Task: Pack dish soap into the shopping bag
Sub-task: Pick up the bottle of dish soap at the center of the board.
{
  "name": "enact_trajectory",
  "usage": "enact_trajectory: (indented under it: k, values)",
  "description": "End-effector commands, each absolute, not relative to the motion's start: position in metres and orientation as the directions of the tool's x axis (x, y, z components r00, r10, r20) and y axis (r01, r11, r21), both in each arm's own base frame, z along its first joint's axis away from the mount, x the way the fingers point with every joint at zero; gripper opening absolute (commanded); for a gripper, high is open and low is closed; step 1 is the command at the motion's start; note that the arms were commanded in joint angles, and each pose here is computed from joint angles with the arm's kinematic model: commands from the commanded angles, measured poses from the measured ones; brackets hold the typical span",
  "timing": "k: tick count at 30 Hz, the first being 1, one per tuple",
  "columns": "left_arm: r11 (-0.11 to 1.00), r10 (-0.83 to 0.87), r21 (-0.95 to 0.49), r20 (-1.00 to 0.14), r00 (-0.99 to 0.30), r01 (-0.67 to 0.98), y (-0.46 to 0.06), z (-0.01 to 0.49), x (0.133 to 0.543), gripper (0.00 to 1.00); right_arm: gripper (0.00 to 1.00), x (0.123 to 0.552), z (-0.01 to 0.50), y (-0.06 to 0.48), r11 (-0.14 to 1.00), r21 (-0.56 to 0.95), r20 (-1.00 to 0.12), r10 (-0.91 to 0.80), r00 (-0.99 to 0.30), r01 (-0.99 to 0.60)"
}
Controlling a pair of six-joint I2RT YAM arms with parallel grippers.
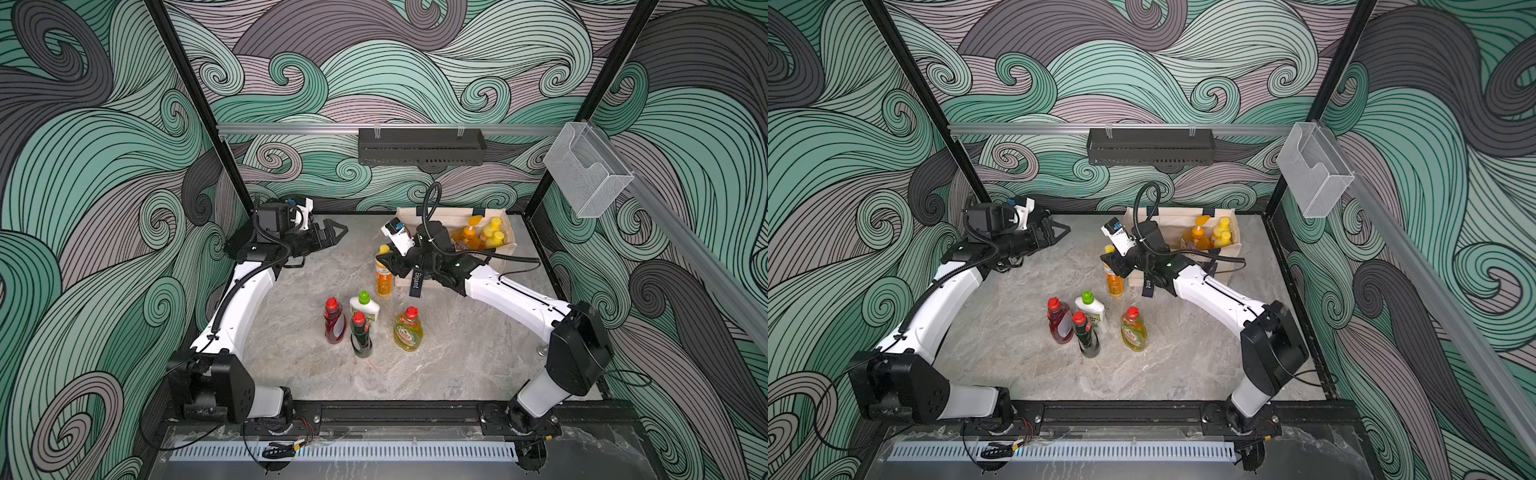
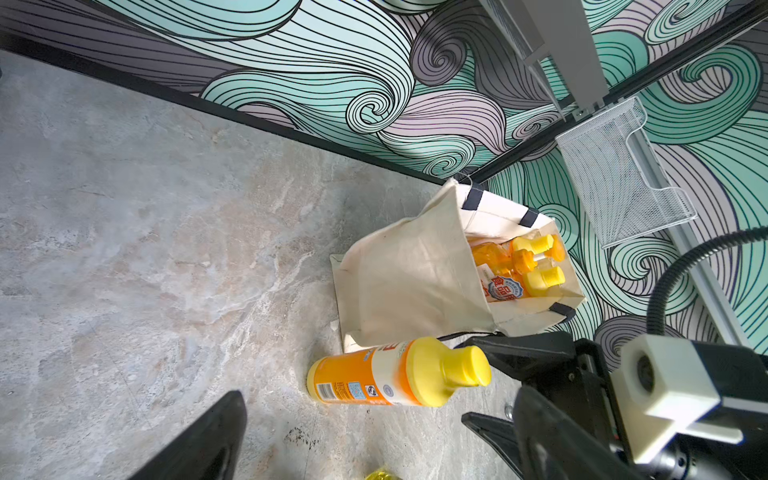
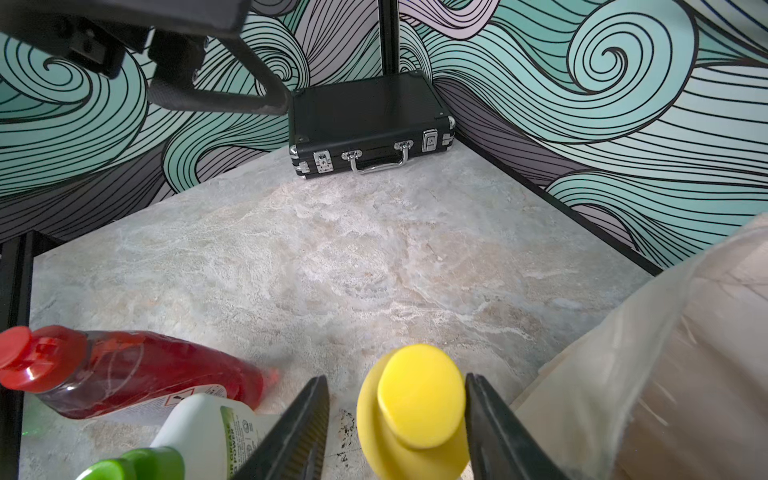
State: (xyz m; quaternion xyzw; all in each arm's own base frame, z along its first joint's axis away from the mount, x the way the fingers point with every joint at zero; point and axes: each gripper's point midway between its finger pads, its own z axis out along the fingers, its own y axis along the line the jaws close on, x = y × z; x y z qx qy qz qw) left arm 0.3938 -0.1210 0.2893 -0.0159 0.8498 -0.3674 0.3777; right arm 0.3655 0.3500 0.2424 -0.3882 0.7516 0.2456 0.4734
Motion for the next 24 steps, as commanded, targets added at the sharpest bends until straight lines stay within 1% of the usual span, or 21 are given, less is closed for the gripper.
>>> enact_trajectory:
  k: [1,8,11,12,14,24]
  values:
    - [0.732,-0.292,-0.628,-0.641,-0.71,0.265,-0.123,0.292,0.395,0.98,0.53,0.373,0.253,0.357,0.572,-0.001,-0.917,-0.328,-0.228,-0.82]
    - [0.731,-0.291,-0.628,-0.642,-0.709,0.268,-0.123,0.294,0.394,0.98,0.49,0.377,0.241,0.359,0.578,0.005,-0.899,-0.355,-0.257,-0.816]
    - [0.731,-0.291,-0.627,-0.642,-0.709,0.268,-0.123,0.293,0.394,0.98,0.46,0.378,0.237,0.36,0.578,0.01,-0.893,-0.362,-0.267,-0.816]
    - [0.732,-0.291,-0.627,-0.642,-0.709,0.268,-0.123,0.293,0.394,0.99,0.43,0.378,0.236,0.36,0.577,0.011,-0.893,-0.363,-0.268,-0.817]
    - [0.731,-0.292,-0.628,-0.641,-0.71,0.267,-0.123,0.293,0.394,0.98,0.41,0.378,0.236,0.359,0.579,0.01,-0.894,-0.36,-0.267,-0.815]
    - [0.73,-0.293,-0.629,-0.641,-0.71,0.266,-0.123,0.293,0.395,0.98,0.22,0.378,0.238,0.358,0.585,0.011,-0.9,-0.347,-0.263,-0.811]
